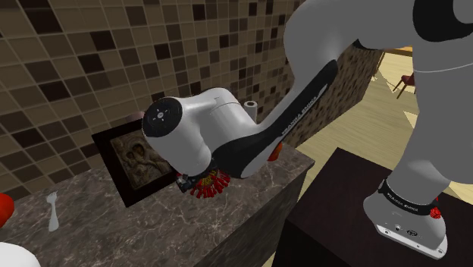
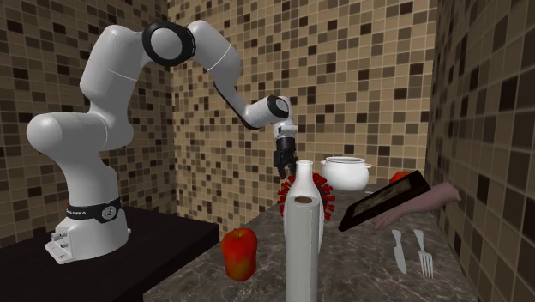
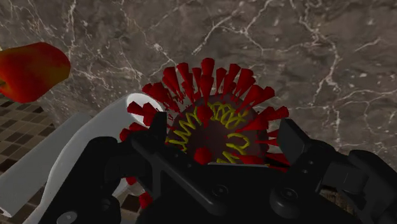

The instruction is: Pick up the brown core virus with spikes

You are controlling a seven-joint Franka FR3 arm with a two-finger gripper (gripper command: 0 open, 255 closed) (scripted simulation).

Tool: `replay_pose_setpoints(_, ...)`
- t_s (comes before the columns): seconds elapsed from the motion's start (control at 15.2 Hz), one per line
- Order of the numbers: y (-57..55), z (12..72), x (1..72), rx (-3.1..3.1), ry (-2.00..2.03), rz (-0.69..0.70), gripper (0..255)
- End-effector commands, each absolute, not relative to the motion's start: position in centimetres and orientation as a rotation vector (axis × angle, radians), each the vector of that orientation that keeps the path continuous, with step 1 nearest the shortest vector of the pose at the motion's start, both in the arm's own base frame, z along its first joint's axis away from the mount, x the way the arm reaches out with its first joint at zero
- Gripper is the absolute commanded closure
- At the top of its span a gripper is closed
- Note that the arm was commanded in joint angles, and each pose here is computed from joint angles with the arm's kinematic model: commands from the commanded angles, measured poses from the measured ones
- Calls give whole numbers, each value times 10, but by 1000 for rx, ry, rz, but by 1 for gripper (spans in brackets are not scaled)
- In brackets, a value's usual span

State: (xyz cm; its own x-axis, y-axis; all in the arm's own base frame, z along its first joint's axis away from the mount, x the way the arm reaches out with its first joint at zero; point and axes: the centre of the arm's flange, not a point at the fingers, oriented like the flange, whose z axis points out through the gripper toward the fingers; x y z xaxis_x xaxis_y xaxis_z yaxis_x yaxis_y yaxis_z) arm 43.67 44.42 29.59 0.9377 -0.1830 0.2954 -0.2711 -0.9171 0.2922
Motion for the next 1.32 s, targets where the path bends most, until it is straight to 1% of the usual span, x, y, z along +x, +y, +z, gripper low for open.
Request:
replay_pose_setpoints(0.0, 445, 285, 437, 2760, -334, 378, 0)
replay_pose_setpoints(0.2, 445, 266, 437, 2760, -334, 378, 0)
replay_pose_setpoints(0.33, 445, 266, 437, 2760, -334, 378, 0)
replay_pose_setpoints(0.4, 444, 266, 437, 2760, -334, 378, 255)
replay_pose_setpoints(0.99, 445, 266, 437, 2760, -334, 378, 255)
replay_pose_setpoints(1.25, 445, 288, 437, 2760, -334, 378, 255)
